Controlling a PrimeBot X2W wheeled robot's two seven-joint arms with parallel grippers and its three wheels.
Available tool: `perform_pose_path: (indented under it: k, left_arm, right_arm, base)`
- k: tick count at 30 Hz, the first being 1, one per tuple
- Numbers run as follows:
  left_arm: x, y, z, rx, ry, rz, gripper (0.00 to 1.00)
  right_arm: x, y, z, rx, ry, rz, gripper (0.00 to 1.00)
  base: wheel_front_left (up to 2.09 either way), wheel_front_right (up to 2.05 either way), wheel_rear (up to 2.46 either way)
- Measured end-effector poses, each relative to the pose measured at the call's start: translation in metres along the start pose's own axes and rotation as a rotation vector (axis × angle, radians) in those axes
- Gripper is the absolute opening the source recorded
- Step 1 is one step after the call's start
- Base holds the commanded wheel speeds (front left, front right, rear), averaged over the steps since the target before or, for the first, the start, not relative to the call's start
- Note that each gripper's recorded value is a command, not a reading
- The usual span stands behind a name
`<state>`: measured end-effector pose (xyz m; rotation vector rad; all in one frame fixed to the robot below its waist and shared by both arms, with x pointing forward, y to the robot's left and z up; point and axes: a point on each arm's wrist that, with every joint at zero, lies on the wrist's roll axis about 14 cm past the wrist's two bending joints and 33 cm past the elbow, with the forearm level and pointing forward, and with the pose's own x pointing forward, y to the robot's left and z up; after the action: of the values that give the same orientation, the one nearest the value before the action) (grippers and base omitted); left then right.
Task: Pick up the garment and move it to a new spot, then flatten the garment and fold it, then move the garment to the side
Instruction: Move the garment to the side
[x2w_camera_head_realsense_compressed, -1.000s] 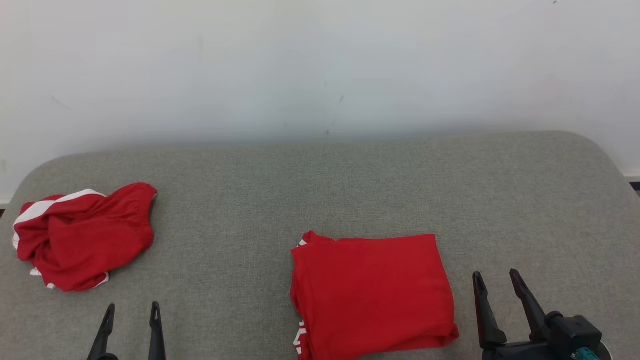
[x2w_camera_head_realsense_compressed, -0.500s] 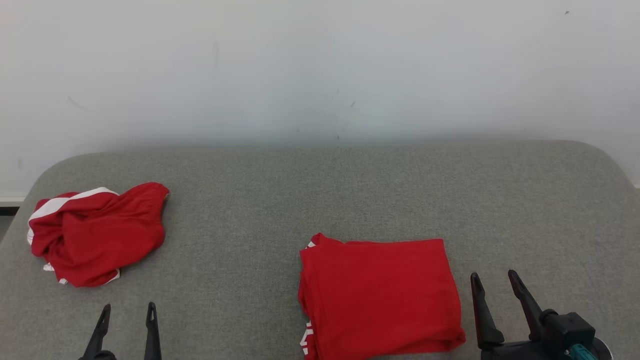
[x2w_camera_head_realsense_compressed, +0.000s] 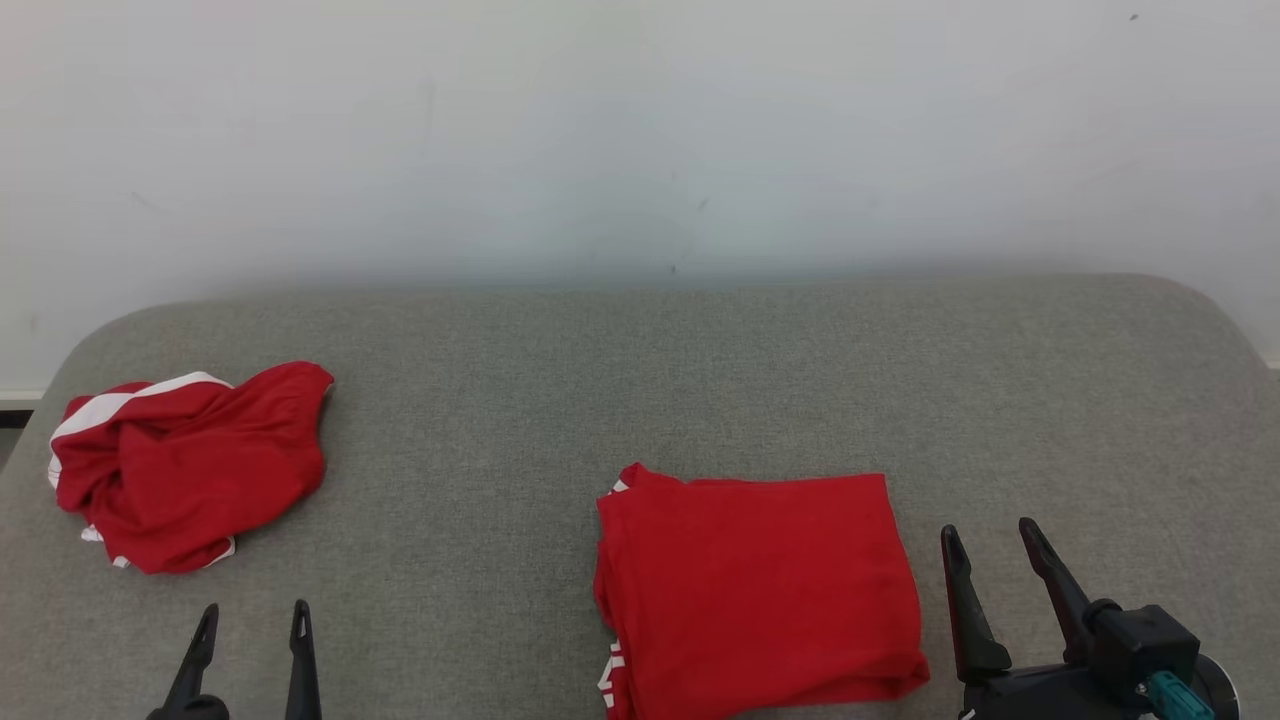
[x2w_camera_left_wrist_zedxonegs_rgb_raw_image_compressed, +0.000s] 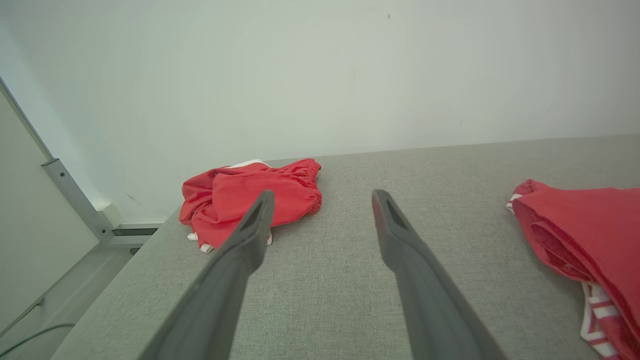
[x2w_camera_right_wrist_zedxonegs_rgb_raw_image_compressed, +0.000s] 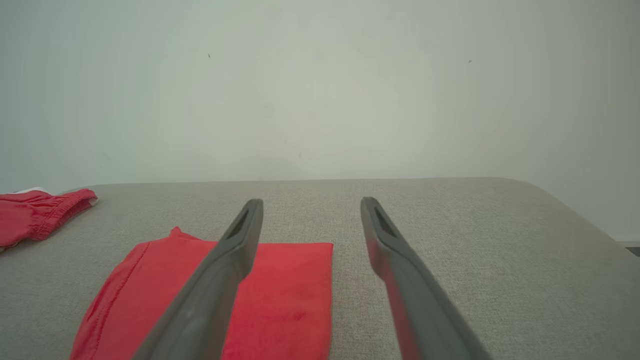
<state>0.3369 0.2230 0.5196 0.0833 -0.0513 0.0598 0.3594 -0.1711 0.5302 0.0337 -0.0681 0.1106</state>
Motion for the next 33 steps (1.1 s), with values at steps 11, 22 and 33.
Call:
perform_pose_path:
  k: [11, 22, 33]
  left_arm:
    - [0.0029, -0.0094, 0.0009, -0.007, -0.001, -0.025, 1.0]
    - [0.004, -0.0104, 0.0002, -0.004, 0.002, -0.032, 1.0]
    - [0.0042, -0.0106, 0.0006, -0.005, 0.001, -0.033, 1.0]
  right_arm:
    - [-0.0039, -0.0025, 0.0014, -0.014, 0.011, -0.012, 1.0]
    - [-0.0042, -0.0044, 0.0012, -0.013, 0.017, -0.021, 1.0]
    - [-0.0049, -0.0054, 0.0003, -0.012, 0.019, -0.025, 1.0]
  base:
    - [0.0, 0.0, 0.0]
    - [0.0, 0.0, 0.0]
    - [0.0, 0.0, 0.0]
